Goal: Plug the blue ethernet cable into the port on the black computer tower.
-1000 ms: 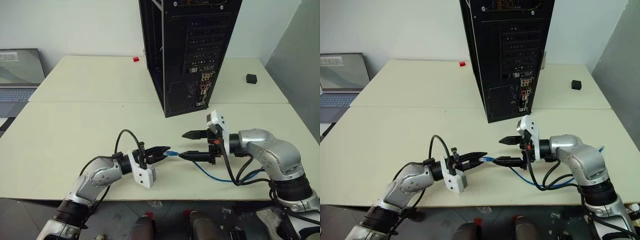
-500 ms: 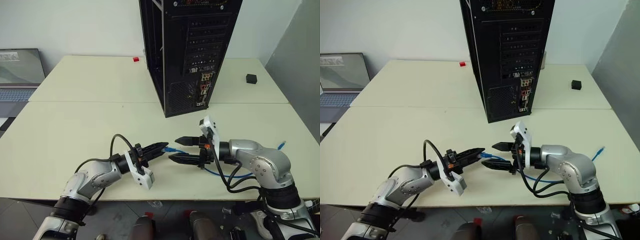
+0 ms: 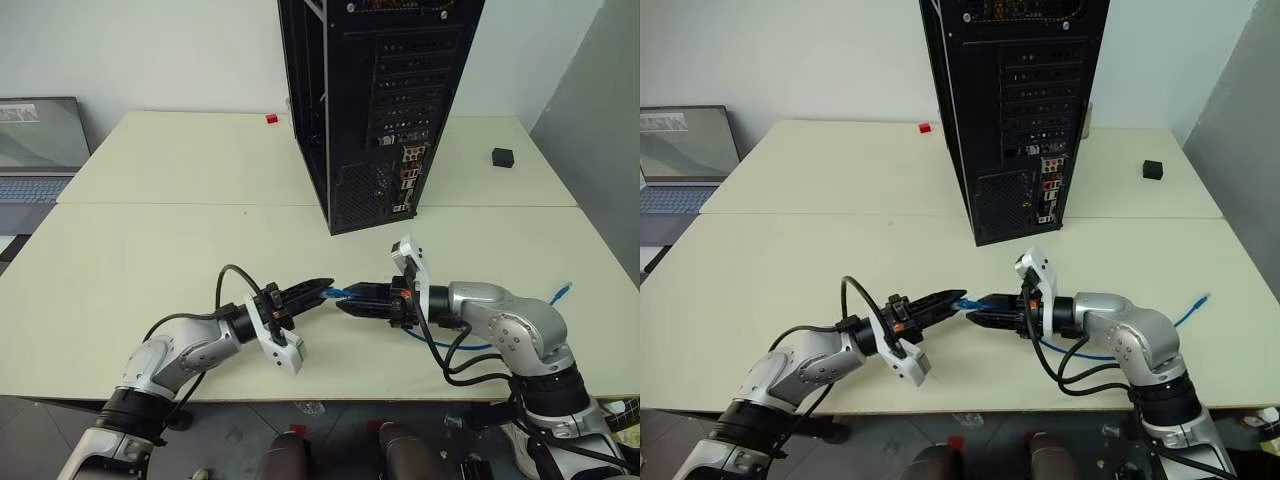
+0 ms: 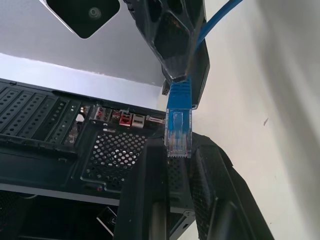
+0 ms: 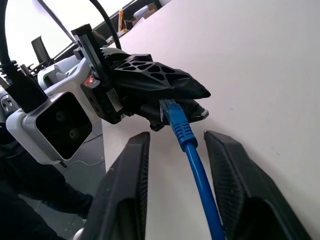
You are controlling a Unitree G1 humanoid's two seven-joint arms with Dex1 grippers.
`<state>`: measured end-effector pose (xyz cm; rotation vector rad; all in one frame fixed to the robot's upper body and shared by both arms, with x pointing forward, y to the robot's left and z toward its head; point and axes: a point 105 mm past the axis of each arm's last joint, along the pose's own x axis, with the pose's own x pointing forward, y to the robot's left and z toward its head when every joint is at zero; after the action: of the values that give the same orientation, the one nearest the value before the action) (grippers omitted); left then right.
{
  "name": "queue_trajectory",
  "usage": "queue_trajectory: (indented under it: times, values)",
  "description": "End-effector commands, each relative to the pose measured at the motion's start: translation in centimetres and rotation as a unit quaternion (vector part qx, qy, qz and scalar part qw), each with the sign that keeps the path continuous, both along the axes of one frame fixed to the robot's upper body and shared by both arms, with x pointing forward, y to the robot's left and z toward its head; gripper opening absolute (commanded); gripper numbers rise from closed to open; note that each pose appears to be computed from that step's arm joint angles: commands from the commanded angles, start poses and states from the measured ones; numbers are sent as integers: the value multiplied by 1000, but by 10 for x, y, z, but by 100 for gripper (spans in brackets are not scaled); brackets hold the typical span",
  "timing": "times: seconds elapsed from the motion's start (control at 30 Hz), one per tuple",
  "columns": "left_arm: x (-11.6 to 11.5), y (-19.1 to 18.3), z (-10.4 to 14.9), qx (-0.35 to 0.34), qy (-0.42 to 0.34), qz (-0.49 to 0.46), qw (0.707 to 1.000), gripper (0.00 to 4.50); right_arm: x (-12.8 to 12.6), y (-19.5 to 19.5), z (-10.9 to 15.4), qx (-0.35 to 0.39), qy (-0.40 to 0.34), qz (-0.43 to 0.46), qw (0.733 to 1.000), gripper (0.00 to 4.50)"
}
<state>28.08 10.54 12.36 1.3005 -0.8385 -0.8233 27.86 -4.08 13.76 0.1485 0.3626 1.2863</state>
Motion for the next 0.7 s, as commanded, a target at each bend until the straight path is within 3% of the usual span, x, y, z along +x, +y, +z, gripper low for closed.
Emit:
queue_trajectory:
  times: [0.03, 0.13, 0.53, 0.6, 0.7]
  values:
    - [-3, -3, 6, -3, -15, -11, 1000, 25, 0, 4, 11, 8, -25, 7, 1000, 70]
    - [-4, -4, 5, -3, -15, -13, 1000, 25, 1, 4, 10, 8, -23, 5, 1000, 3]
    - [-14, -4, -2, -6, 32, -43, 999, 25, 4, 0, 10, 7, -12, -1, 1000, 0]
    - [-13, -3, 1, -18, 38, -41, 998, 96, 5, -2, 9, 4, -12, -1, 1000, 0]
    - [-11, -3, 2, -24, 52, -40, 998, 146, 5, -5, 10, 1, -13, -4, 1000, 0]
